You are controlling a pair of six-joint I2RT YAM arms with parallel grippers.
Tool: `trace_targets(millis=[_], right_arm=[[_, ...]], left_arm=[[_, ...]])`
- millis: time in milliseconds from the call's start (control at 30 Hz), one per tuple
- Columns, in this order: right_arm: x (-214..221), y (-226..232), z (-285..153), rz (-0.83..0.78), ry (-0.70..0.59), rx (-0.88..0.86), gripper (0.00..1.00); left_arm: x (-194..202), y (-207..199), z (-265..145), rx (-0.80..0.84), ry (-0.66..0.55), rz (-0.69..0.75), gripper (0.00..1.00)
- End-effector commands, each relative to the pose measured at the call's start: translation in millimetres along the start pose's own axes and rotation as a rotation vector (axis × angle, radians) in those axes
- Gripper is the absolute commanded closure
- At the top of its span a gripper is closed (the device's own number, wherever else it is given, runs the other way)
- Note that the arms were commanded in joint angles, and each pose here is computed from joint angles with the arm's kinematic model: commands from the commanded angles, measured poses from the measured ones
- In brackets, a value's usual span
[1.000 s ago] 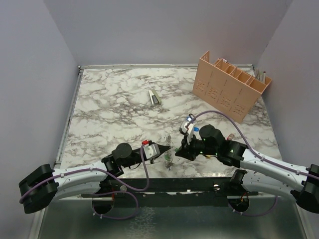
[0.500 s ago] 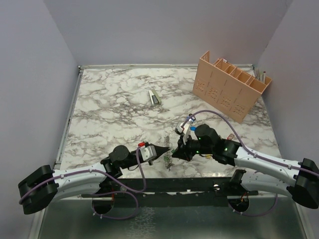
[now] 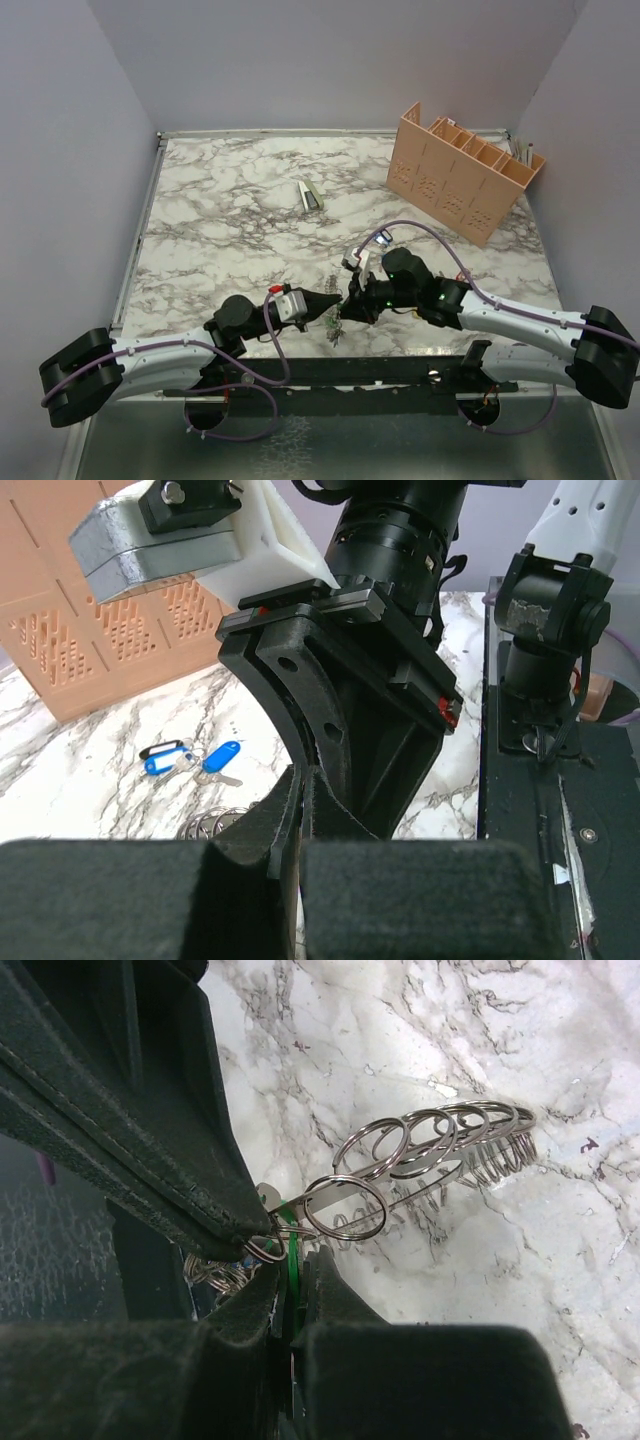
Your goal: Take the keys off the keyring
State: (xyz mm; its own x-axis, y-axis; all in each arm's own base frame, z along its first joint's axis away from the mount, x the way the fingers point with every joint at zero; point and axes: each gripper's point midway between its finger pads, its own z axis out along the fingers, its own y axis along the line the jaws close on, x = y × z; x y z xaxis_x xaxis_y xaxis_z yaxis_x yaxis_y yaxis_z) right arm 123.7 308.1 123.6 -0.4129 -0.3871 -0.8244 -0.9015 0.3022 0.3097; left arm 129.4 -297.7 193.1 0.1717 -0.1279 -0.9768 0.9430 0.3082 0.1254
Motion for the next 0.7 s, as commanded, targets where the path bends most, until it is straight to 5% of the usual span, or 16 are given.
trace_targets(millis=[0,300,500,667], right_arm=[[3.4,1.2,0.3,-0.012,0.005,-0.014,0.99],[-9.5,-13.0,-23.9,-0.065,-0.060,0.117,0.99],[-19.1,-16.3,-42.6,-0.115,-0.098,0.173,0.99],[-25.9,-17.0,-50.9,-0.141,-0.124,0.194,0.99]], left_arm=[[-36.5,3.2,0.7,-0.011,-0.147,0.015,1.00],[-29.3,9.5,-1.7,-0.048,-0.119,0.027,1.00],[-30.6,16.8,-6.2,-0.090,-0.110,0.040,0.72],[-28.5,18.4,-7.2,-0.098,-0.088,0.045,0.61]])
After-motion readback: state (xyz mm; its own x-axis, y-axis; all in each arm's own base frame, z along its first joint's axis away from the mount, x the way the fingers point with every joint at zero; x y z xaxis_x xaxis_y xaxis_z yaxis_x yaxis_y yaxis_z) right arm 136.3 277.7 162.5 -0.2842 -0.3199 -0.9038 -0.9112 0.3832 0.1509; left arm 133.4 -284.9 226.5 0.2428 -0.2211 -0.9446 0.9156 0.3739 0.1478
